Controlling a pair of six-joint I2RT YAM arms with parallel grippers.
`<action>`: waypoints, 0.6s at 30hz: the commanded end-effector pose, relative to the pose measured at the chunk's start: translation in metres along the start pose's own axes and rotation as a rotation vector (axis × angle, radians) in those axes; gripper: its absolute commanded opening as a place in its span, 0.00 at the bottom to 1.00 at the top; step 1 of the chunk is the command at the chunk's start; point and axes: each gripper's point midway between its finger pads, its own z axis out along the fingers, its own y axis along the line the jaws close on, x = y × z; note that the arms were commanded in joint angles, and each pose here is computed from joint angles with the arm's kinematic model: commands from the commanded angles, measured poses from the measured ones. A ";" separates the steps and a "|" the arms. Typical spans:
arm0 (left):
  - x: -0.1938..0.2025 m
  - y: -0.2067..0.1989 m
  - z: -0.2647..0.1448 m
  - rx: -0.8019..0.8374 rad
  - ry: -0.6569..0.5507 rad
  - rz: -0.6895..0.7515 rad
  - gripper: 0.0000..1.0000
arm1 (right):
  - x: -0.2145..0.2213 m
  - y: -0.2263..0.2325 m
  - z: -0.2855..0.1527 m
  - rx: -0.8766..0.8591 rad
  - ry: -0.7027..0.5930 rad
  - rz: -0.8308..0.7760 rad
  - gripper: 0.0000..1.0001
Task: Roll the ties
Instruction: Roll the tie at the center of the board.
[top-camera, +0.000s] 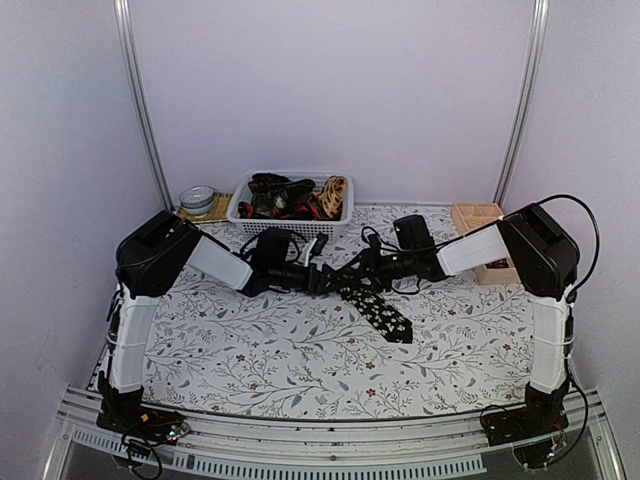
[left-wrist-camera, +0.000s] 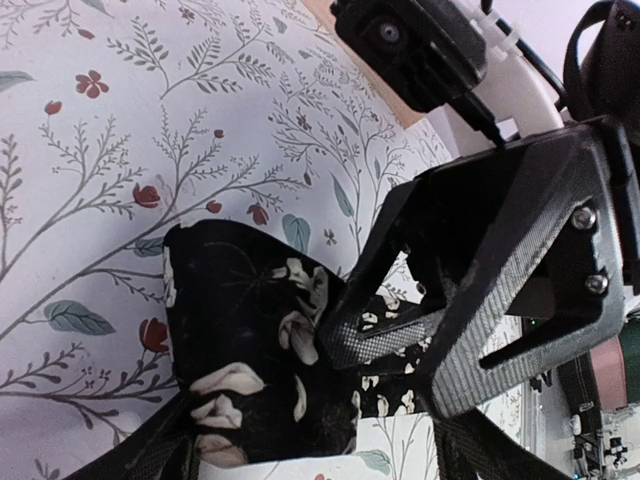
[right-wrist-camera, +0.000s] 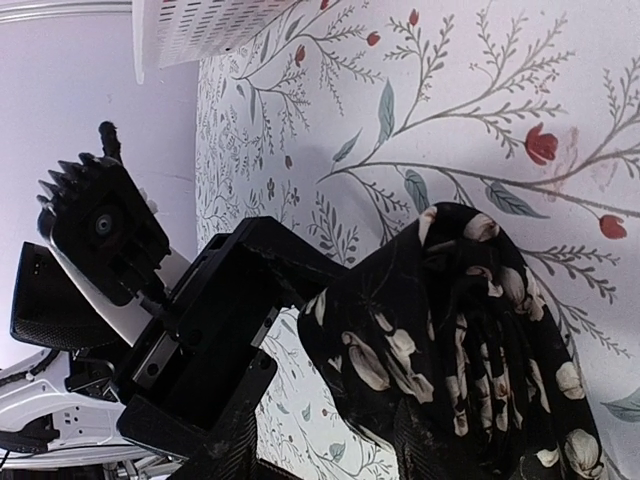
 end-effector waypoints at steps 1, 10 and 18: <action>0.001 0.001 -0.003 -0.026 -0.017 0.001 0.81 | -0.021 0.080 -0.043 -0.097 -0.072 -0.162 0.48; -0.003 0.011 -0.013 -0.055 -0.069 -0.018 0.94 | -0.033 0.148 -0.087 -0.211 -0.111 -0.308 0.49; -0.015 0.014 -0.022 -0.048 -0.110 -0.043 1.00 | -0.017 0.088 -0.074 -0.053 -0.076 -0.244 0.45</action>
